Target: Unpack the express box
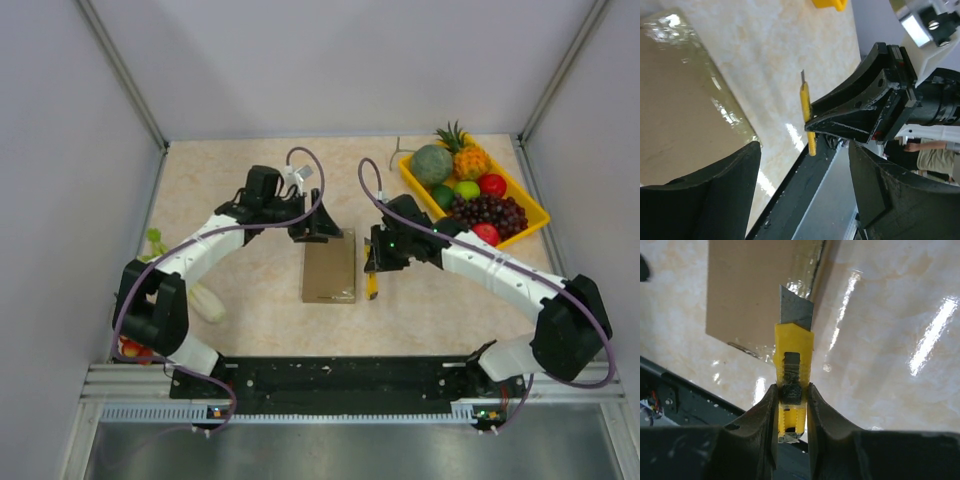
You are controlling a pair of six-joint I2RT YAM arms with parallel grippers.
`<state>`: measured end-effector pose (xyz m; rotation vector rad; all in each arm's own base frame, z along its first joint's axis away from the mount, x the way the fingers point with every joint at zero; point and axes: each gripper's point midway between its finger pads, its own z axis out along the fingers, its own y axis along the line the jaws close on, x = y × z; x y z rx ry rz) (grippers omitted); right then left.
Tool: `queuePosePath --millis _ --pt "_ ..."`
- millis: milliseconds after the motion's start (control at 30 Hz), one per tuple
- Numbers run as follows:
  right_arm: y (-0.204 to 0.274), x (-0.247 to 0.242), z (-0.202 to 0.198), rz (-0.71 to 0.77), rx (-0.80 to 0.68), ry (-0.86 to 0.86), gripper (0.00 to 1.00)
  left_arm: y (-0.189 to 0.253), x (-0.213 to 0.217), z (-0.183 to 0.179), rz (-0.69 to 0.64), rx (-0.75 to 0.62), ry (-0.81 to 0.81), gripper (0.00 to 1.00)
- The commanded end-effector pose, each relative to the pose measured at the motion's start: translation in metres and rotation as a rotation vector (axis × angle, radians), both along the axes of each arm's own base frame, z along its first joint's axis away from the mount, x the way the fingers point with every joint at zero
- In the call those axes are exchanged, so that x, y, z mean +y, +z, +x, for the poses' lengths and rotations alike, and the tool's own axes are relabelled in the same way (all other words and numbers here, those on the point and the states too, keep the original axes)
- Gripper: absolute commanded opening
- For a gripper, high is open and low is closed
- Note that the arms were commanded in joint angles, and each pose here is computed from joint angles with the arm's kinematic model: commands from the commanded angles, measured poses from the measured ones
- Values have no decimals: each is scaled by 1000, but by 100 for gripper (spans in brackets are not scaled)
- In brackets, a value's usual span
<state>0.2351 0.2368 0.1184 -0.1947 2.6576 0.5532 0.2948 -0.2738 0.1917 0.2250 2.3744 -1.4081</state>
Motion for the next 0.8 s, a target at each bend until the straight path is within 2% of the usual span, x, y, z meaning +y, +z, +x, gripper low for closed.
queuePosePath --millis 0,100,367,533,600,633,767 --pt "47 31 1 168 -150 148 0 28 -38 -9 -97 -90 -142 75" --pt "57 34 -2 201 -182 176 0 17 -51 -10 -59 -67 -143 75" --pt "67 38 -12 241 -224 246 0 17 -71 -14 -80 -40 -180 71" --pt "67 38 -16 237 -233 272 0 9 -75 -13 -78 -9 -195 61" --pt "67 37 -16 232 -242 269 0 9 -77 -13 -82 -2 -207 54" --pt "67 36 -15 228 -243 262 0 8 -77 -17 -84 7 -221 48" --pt "68 35 -14 223 -253 257 0 5 -77 -25 -65 6 -252 40"
